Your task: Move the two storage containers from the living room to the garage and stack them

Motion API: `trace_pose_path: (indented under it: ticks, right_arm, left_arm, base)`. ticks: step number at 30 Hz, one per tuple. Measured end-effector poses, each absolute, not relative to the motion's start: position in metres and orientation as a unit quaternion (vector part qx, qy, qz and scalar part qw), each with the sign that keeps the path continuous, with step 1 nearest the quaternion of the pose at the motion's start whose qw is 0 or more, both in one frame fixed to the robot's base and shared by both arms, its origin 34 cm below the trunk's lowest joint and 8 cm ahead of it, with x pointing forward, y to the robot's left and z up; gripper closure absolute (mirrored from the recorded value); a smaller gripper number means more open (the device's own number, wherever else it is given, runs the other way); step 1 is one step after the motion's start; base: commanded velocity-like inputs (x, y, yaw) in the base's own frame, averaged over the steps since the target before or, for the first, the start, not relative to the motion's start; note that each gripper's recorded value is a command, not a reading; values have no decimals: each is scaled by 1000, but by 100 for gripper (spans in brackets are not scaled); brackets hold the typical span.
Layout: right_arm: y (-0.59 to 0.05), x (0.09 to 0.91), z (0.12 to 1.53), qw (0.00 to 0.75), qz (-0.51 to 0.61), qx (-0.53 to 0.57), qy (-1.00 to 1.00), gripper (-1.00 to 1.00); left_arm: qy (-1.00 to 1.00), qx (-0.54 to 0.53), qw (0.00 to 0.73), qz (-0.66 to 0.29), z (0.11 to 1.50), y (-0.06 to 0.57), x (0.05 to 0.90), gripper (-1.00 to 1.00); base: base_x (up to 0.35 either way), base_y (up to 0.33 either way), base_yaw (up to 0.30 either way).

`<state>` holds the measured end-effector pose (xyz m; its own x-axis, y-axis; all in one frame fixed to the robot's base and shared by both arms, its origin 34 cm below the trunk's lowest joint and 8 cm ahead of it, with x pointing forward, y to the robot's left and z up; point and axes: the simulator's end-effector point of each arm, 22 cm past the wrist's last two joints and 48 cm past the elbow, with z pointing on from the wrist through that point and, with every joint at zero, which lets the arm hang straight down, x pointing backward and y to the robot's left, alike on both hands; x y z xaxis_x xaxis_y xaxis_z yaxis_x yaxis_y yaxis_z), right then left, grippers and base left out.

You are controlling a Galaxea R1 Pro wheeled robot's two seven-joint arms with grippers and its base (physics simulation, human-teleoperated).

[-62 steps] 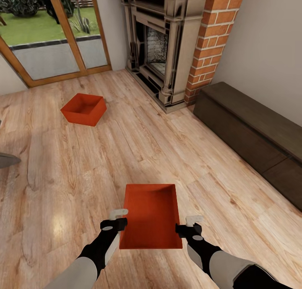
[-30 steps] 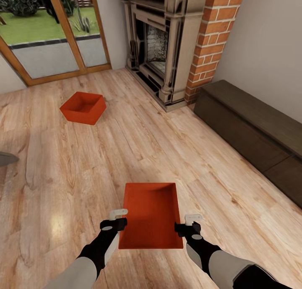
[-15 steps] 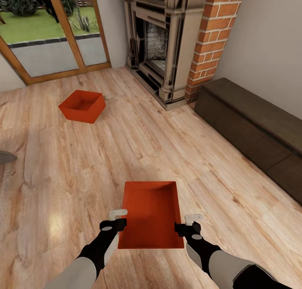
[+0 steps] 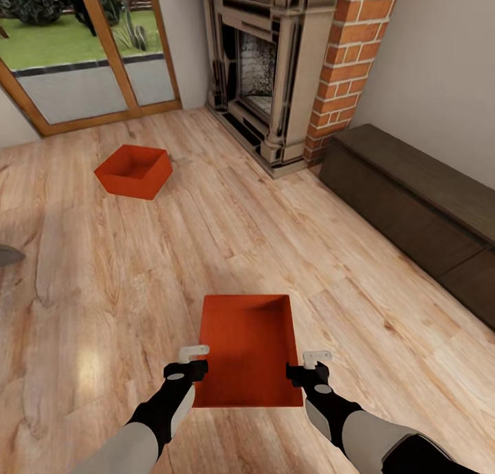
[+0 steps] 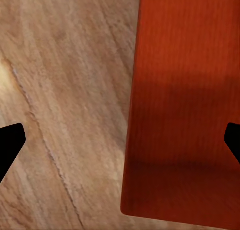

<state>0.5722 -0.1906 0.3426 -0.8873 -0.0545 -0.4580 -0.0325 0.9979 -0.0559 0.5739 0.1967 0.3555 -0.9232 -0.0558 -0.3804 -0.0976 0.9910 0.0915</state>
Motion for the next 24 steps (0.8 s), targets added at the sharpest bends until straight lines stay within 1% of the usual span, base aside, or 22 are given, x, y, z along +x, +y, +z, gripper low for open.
trace_pose_path:
  ticks: [24]
  right_arm:
    - [-192,565,295,236,-24,-22,971,-100]
  left_arm:
    - [978,-40,197,55,309,198,570,-100]
  base:
    - [0,0,0]
